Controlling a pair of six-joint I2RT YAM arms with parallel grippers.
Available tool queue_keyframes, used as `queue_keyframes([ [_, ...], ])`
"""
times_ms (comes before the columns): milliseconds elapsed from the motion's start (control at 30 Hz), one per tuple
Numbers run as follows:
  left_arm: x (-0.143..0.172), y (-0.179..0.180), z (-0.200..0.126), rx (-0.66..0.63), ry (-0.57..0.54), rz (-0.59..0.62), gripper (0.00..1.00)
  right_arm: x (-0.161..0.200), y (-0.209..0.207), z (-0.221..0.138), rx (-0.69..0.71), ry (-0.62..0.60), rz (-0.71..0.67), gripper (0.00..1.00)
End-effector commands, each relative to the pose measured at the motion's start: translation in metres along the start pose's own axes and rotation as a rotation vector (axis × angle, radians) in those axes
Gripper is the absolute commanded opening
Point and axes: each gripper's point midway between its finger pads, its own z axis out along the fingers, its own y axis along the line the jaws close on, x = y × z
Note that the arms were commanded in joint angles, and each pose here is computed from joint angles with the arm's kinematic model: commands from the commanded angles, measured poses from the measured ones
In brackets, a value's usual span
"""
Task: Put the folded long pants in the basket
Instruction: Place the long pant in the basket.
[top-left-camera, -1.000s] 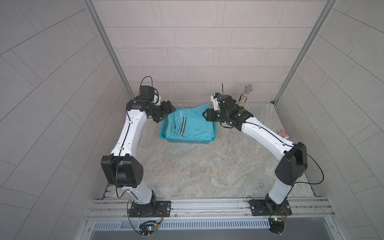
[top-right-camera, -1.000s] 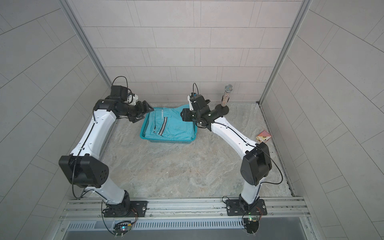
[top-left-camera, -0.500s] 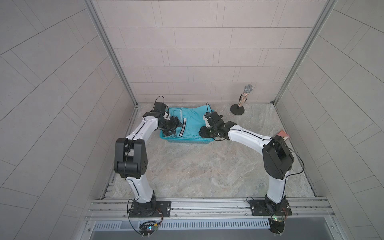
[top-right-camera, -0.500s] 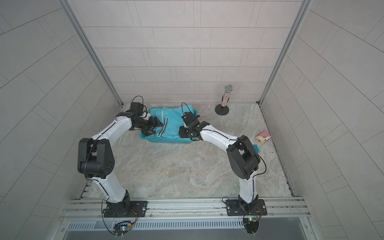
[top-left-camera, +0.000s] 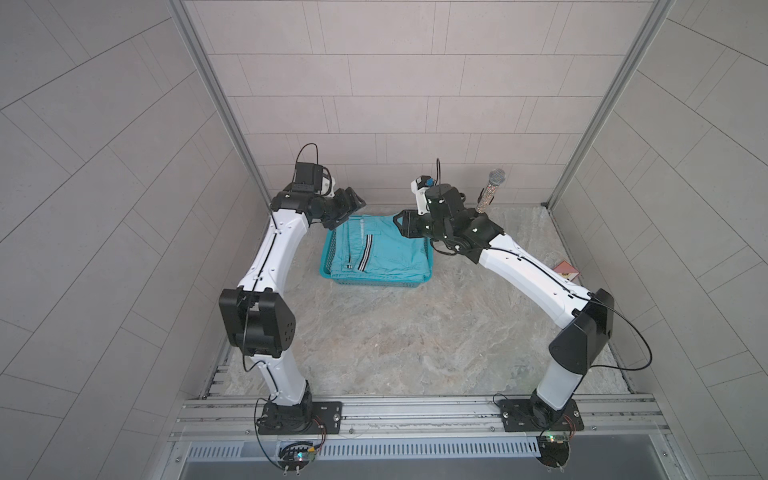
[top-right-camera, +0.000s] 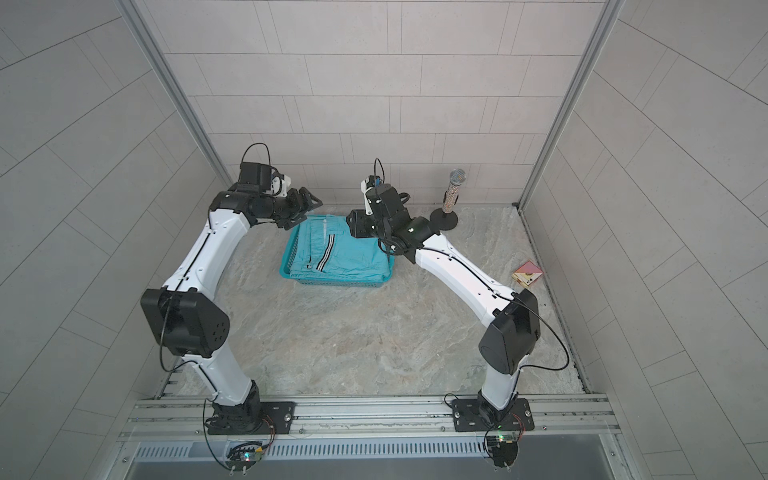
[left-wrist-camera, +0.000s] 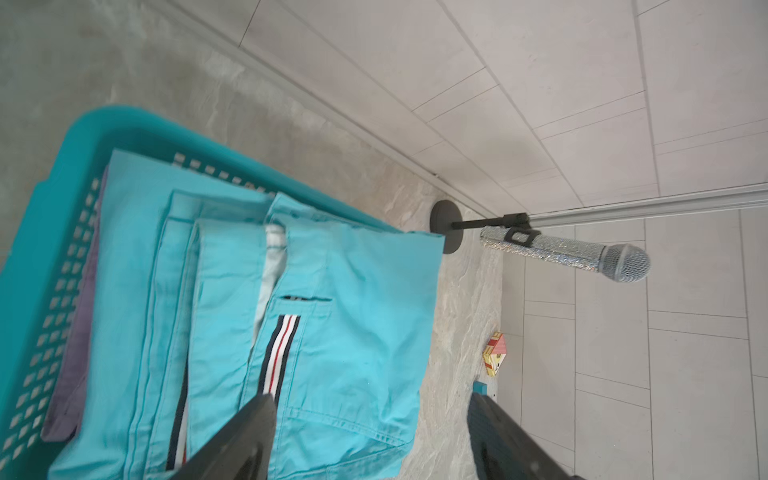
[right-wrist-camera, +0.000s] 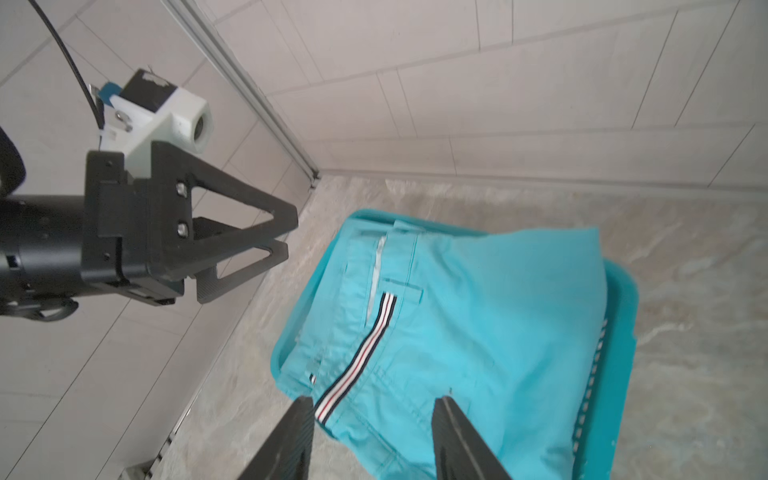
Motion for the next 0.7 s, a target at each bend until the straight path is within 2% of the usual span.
queue_keyframes([
  [0,0.015,0.044,0.046,-0.109,0.121,-0.027,0.80,0.036,-0.051,0.059,0.147,0.108,-0.044,0.48],
  [200,0.027,0.084,0.101,-0.152,0.220,-0.060,0.79,0.066,-0.093,0.117,0.232,0.179,-0.074,0.47],
  [367,0.043,0.109,0.126,-0.189,0.309,-0.073,0.78,0.087,-0.106,0.136,0.253,0.257,-0.110,0.48],
  [433,0.043,0.107,0.123,-0.196,0.317,-0.073,0.78,0.082,-0.102,0.133,0.240,0.249,-0.106,0.48],
  [533,0.032,0.085,0.101,-0.183,0.261,-0.033,0.80,0.053,-0.085,0.110,0.200,0.193,-0.106,0.52],
  [667,0.013,0.045,0.044,-0.164,0.128,0.044,0.83,0.001,-0.055,0.045,0.149,0.075,-0.132,0.67],
])
